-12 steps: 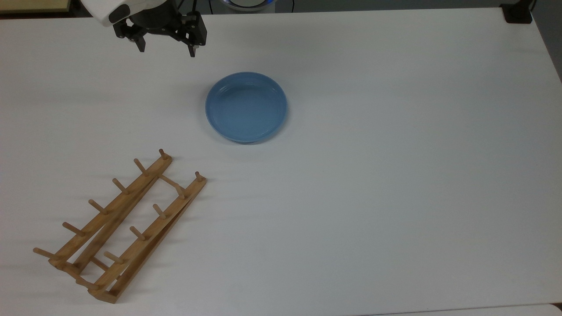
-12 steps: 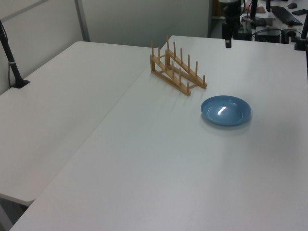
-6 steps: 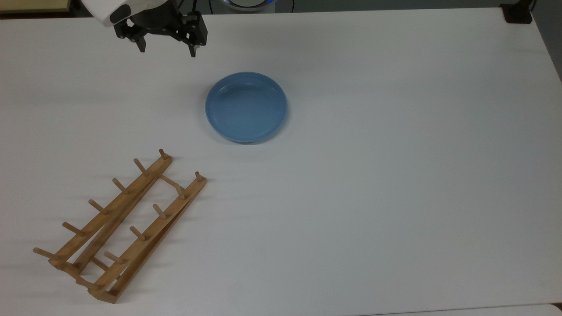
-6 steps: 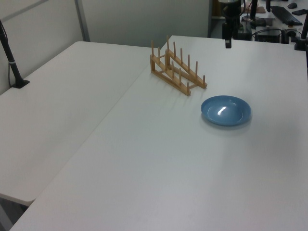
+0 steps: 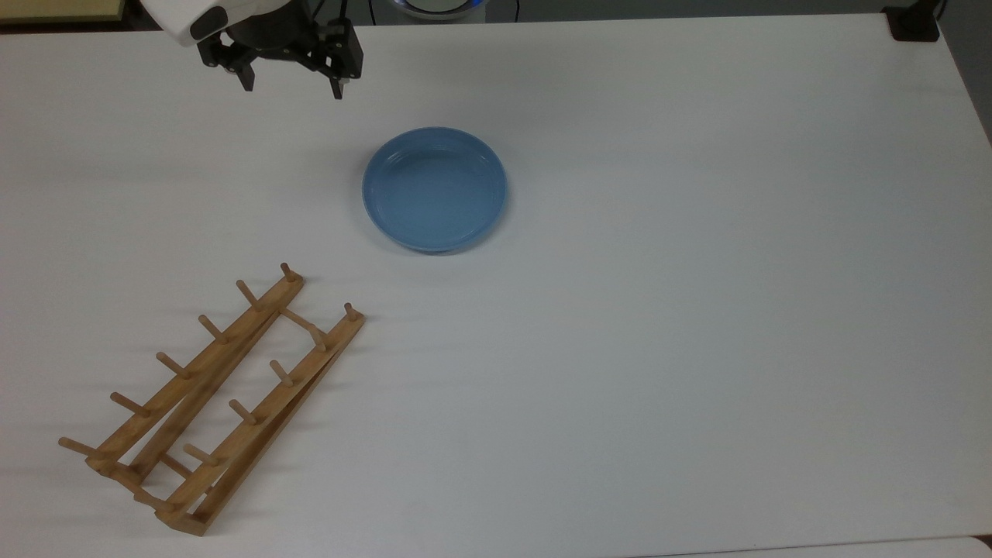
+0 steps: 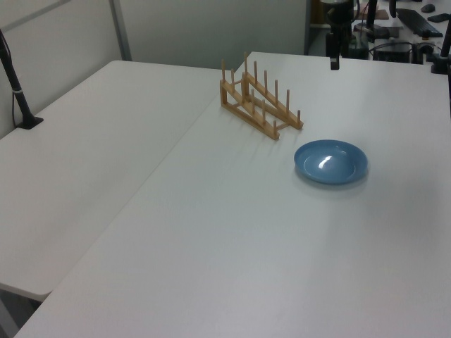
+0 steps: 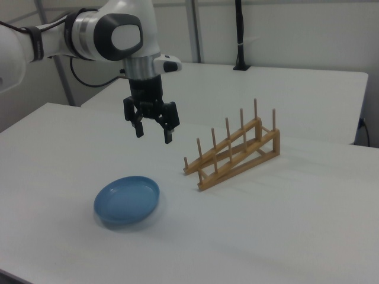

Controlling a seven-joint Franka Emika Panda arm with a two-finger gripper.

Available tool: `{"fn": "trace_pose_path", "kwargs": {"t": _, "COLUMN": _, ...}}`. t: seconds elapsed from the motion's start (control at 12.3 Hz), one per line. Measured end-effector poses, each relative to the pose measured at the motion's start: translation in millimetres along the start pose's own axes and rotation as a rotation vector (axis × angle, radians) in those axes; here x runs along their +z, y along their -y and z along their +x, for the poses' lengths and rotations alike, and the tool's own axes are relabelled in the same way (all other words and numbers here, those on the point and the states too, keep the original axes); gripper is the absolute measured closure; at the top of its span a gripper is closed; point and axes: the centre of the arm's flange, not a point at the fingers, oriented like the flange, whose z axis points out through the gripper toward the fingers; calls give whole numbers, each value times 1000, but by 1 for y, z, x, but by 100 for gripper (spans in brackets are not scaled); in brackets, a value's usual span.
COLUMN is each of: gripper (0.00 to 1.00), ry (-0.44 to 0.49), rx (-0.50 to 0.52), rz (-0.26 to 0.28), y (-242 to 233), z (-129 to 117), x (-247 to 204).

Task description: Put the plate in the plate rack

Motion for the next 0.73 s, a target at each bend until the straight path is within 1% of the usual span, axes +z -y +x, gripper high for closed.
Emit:
{"fn": "trace_pose_path", "kwargs": {"t": 0.16, "gripper": 0, "ry": 34, "rx": -49, "rz": 7, "y": -7, "z": -4, "x": 6}}
{"fn": "trace_pose_path", "kwargs": {"t": 0.33, "gripper": 0, "ry": 77, "rx": -132, "rz": 17, "y": -7, "z": -5, "x": 24}}
{"fn": "trace_pose_path", "kwargs": {"t": 0.49, "gripper": 0, "ry": 163, "rx": -178, "rz": 36, "y": -1, "z": -5, "x": 70}}
{"fn": "trace_pose_path", "kwargs": {"t": 0.73, "gripper": 0, "ry": 208, "rx": -245, "rz": 48, "y": 6, "z": 8, "x": 113}}
